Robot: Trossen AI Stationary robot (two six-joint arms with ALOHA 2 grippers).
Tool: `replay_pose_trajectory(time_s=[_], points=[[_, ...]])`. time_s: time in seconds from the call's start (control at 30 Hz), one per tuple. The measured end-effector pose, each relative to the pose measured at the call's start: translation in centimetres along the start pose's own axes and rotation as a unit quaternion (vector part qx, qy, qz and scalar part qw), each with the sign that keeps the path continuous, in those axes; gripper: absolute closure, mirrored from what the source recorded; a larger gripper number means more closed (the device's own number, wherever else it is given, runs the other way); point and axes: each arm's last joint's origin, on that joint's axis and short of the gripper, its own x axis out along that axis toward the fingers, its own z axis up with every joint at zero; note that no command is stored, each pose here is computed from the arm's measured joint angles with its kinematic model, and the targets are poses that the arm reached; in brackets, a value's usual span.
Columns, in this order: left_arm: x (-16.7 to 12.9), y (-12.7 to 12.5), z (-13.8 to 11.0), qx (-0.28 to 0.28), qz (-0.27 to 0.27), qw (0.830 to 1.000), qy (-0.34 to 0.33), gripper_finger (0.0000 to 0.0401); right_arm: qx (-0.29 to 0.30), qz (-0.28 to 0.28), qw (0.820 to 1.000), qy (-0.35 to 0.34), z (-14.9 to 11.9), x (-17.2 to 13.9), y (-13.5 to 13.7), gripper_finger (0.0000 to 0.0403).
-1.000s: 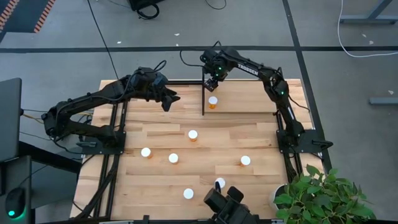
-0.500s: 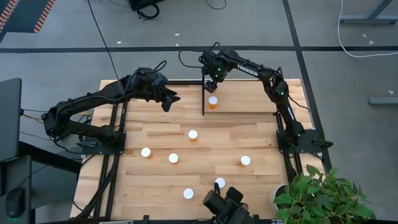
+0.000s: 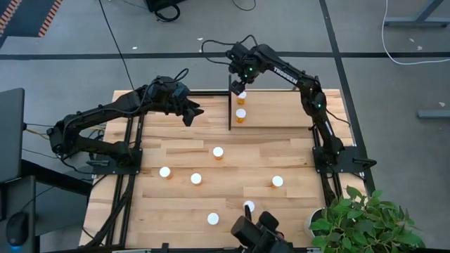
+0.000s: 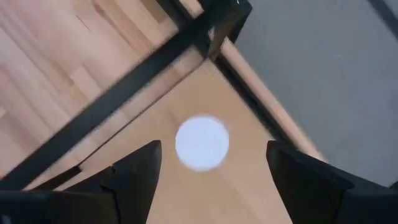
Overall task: Pick and place medicine bottles onto shelf by color
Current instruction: Put the orange pill bottle on the shelf
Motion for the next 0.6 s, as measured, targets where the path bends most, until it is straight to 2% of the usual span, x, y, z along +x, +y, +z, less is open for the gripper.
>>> replay_pose_trajectory(time_s=[0.17,0.3,0.47,0.6], points=[[0.0,0.0,0.0,0.011,0.0,1.0,-0.001,0.0202,0.013,0.011,0.999,0.049,-2.1,-1.9,1.6,0.0104],[0.0,0.0,0.0,0.032,0.0,1.0,-0.002,0.0204,0.023,0.014,0.998,0.063,-3.4,-3.3,3.5,0.0104],[0.0,0.3,0.1,0.05,0.005,0.999,-0.001,0.02,0.046,0.022,0.996,0.067,-5.1,-5.1,6.7,0.0104],[-0.1,0.8,0.1,0.051,0.016,0.999,0.005,0.0201,0.066,0.013,0.994,0.083,-7.7,-5.9,9.8,0.0104]])
